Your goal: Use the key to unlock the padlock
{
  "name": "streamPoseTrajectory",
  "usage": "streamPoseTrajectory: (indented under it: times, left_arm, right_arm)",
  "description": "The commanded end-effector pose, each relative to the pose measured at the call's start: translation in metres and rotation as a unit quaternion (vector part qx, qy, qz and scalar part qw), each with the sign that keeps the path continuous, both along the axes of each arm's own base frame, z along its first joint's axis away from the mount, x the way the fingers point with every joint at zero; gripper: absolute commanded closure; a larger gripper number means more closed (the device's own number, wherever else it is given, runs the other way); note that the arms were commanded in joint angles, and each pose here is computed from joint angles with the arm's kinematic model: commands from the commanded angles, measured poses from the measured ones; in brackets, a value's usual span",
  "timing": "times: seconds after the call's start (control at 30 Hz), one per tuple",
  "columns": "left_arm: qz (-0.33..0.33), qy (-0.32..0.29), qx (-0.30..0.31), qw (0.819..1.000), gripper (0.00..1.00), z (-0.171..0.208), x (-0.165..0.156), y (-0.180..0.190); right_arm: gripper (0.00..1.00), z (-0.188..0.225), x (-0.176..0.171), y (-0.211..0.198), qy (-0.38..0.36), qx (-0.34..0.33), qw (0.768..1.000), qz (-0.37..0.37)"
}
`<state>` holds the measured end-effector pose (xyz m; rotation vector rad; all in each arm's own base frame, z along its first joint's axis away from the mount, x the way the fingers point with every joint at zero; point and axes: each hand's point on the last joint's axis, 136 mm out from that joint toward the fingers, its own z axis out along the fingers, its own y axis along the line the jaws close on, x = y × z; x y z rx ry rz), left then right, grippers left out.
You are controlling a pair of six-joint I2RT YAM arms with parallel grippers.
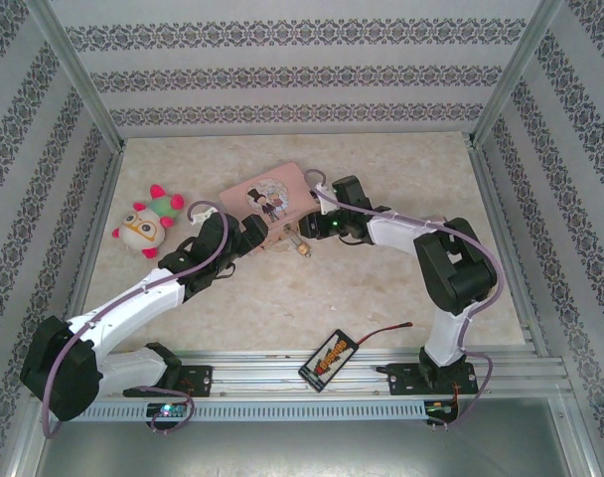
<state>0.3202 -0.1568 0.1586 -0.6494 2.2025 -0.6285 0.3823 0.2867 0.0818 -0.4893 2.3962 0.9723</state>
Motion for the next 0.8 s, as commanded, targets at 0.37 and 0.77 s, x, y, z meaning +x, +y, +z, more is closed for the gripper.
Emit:
streamPoseTrajectory:
  times: [0.37, 0.77]
  left_arm:
    - [-0.008, 0.007, -0.008, 1.0, 0.01, -0.004, 0.006, 0.001]
    - [-0.005, 0.009, -0.017, 1.0, 0.01, -0.007, 0.007, 0.003]
  right_arm:
    - [0.66, -0.025, -0.007, 0.019, 0.022, -0.018, 0.999, 0.043]
    - [0.76, -0.036, -0.007, 0.018, 0.033, -0.03, 0.998, 0.037]
